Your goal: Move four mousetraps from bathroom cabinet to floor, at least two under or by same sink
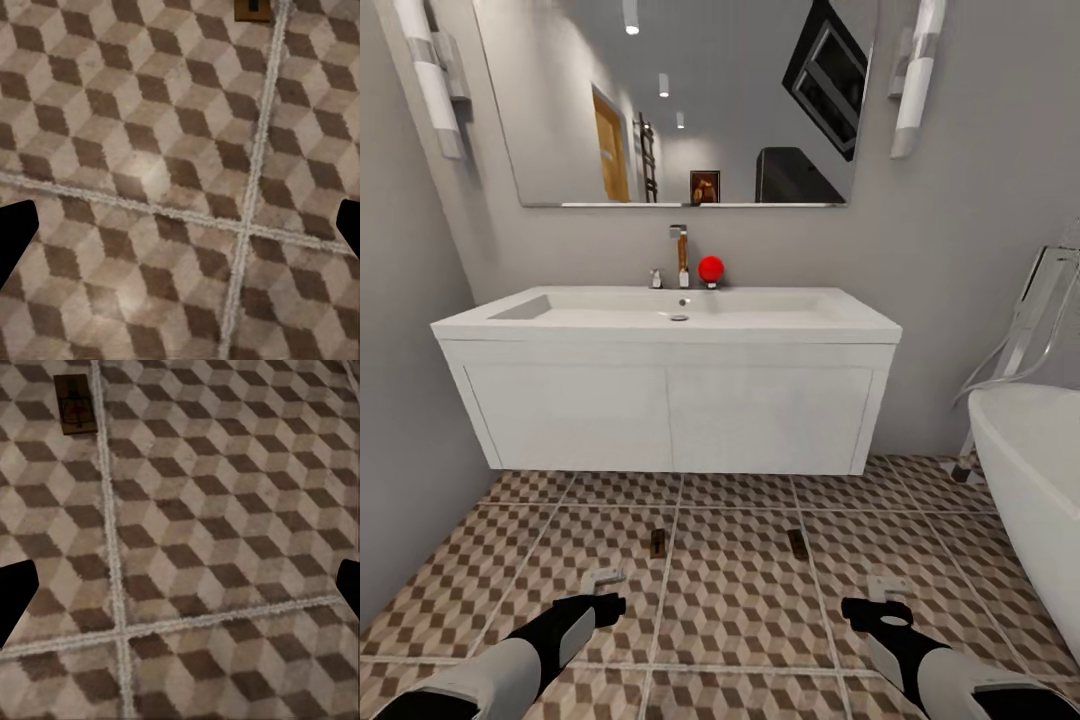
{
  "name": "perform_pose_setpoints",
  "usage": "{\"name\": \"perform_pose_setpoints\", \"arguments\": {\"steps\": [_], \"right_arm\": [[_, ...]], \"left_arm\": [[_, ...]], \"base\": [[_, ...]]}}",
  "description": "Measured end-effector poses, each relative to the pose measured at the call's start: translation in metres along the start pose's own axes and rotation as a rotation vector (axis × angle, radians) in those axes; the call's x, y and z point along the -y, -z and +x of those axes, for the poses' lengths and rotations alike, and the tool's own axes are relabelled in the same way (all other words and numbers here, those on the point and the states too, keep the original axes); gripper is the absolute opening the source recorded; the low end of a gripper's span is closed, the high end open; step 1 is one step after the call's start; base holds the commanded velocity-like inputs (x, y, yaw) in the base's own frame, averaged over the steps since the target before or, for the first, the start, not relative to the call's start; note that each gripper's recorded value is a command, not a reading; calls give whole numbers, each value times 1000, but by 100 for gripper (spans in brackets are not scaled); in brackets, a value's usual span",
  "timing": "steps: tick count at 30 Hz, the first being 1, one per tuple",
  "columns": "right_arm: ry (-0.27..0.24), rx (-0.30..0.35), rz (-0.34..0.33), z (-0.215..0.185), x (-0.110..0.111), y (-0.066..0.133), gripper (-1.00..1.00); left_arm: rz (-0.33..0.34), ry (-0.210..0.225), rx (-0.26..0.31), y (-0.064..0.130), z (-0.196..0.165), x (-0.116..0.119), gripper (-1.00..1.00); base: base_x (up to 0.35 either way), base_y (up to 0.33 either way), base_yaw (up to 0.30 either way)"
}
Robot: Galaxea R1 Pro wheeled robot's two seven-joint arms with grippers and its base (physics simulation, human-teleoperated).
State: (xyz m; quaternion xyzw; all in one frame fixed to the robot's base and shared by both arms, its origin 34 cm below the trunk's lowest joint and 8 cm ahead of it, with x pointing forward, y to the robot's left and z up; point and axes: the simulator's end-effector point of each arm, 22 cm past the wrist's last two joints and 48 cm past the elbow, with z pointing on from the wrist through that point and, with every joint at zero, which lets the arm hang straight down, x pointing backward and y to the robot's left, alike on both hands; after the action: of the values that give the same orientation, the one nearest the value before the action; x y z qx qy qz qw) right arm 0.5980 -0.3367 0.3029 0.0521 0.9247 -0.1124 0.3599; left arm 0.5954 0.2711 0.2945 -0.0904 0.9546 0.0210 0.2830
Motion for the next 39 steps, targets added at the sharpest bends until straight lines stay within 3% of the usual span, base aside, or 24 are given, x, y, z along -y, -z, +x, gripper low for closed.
{"name": "perform_pose_setpoints", "arguments": {"steps": [10, 26, 39], "right_arm": [[-5, 14, 8, -11, 7, 11, 100], [-1, 0, 24, -34, 24, 29, 100], [28, -93, 54, 12, 53, 51, 100]], "left_arm": [[35, 45, 22, 10, 0, -7, 100], [41, 54, -4, 31, -5, -27, 100], [25, 54, -3, 51, -24, -39, 100]], "base": [[0, 0, 0], [0, 0, 0], [0, 0, 0]]}}
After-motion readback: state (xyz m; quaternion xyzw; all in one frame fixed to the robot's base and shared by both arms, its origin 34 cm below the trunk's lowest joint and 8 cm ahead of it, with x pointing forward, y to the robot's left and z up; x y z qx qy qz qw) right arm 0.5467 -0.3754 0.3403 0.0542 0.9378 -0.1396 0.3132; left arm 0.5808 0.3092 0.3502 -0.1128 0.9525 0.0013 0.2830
